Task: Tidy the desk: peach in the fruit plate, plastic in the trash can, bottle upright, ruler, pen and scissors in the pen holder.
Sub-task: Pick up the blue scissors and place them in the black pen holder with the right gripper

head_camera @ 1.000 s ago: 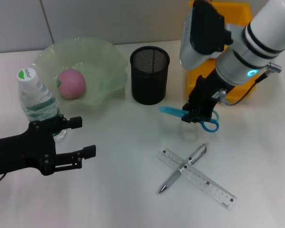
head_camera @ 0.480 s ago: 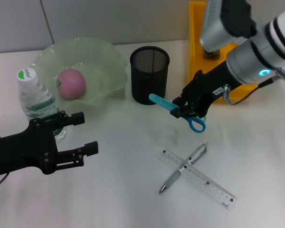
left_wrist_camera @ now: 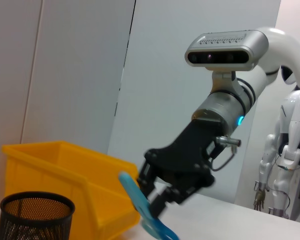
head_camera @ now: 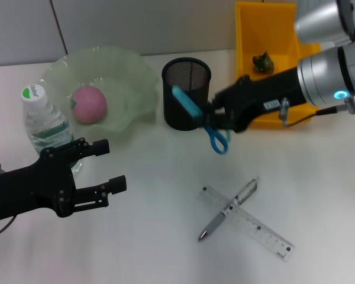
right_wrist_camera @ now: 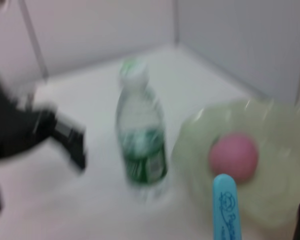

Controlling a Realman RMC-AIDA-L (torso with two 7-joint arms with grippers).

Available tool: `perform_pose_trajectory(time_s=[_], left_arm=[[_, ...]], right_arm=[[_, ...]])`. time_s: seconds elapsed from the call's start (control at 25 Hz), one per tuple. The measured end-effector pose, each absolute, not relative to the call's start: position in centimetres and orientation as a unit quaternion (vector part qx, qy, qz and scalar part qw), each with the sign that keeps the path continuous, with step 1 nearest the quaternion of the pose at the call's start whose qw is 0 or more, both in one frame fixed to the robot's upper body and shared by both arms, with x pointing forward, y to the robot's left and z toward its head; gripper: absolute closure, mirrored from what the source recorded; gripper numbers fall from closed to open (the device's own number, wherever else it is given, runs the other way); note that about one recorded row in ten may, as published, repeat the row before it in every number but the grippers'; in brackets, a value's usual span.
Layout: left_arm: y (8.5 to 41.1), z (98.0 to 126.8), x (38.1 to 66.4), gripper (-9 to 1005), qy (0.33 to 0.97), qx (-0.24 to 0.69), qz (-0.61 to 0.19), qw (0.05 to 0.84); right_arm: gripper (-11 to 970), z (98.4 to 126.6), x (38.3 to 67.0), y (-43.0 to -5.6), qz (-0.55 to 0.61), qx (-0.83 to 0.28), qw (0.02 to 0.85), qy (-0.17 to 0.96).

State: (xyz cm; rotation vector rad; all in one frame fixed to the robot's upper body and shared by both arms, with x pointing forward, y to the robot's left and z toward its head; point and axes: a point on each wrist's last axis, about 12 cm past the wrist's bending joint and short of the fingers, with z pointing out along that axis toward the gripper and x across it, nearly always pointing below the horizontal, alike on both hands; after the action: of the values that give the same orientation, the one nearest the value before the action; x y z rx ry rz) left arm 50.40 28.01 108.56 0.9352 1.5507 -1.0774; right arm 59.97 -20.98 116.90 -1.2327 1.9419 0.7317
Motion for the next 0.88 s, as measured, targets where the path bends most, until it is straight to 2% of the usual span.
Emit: perform_pose_trajectory(time_s=[0.4, 0.88], left_arm=[[28.2, 108.6, 50.3, 151, 0.638, 0.38, -0.446, 0.5], [28.3, 108.7, 50.2, 150, 0.636, 0.374, -0.447, 0.506]], right_arm=[[743, 116.2, 61.0, -21.5, 0.392, -0.341, 0.49, 0.7], [743, 116.0, 62.5, -22.7, 0.364, -0.265, 0.549, 0.704]])
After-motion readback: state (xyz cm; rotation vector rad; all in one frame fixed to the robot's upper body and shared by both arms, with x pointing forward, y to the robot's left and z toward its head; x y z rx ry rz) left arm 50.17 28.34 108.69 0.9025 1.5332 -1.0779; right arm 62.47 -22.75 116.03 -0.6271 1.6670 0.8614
